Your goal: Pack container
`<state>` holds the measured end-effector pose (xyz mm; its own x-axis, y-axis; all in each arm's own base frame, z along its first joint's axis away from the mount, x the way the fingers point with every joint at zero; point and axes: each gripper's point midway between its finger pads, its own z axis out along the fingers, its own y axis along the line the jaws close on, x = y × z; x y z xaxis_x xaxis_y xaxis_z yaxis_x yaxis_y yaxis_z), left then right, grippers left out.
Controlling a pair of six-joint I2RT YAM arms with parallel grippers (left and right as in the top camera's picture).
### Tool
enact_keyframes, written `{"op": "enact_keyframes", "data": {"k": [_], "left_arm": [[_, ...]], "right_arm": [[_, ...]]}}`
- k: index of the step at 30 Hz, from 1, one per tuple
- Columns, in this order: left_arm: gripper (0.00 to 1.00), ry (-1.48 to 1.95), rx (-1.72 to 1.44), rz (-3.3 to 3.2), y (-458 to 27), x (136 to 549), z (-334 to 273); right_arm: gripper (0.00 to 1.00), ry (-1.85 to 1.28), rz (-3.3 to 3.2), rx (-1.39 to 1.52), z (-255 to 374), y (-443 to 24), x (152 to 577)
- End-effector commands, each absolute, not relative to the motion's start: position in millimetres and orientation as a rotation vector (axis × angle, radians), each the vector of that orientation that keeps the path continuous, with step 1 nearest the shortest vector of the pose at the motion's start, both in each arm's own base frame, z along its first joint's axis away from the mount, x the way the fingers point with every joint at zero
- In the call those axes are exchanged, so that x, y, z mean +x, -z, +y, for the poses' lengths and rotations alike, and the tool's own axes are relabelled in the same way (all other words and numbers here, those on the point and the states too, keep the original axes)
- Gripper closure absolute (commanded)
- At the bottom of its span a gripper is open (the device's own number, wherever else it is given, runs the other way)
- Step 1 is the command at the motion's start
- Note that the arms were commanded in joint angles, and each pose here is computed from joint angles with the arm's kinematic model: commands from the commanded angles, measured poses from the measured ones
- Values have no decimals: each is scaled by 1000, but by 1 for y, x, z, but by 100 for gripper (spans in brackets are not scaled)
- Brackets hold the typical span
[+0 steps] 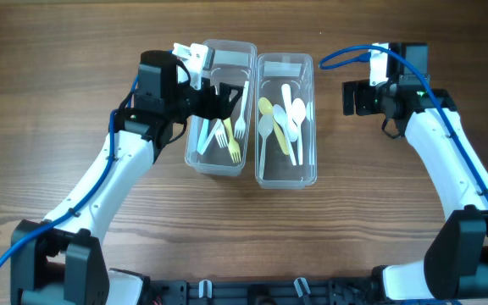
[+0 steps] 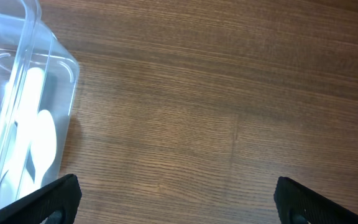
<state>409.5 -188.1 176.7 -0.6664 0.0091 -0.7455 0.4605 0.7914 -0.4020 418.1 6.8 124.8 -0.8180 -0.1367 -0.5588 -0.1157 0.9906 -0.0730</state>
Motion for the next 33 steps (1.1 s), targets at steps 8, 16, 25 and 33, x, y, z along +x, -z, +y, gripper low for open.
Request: {"op": "enact_keyframes", "data": {"k": [8, 16, 25, 33], "left_arm": [[0, 185, -45, 2120, -190, 462, -69], [0, -34, -289, 2097, -189, 464, 29], [0, -67, -348, 2089, -189, 462, 55], [0, -67, -347, 2089, -189, 462, 55]], "right_arm": [[0, 73, 2528, -181, 4, -128, 419], [0, 73, 2528, -181, 4, -128, 419], [0, 73, 2528, -182, 4, -128, 419], [0, 73, 2528, -181, 4, -128, 419]]}}
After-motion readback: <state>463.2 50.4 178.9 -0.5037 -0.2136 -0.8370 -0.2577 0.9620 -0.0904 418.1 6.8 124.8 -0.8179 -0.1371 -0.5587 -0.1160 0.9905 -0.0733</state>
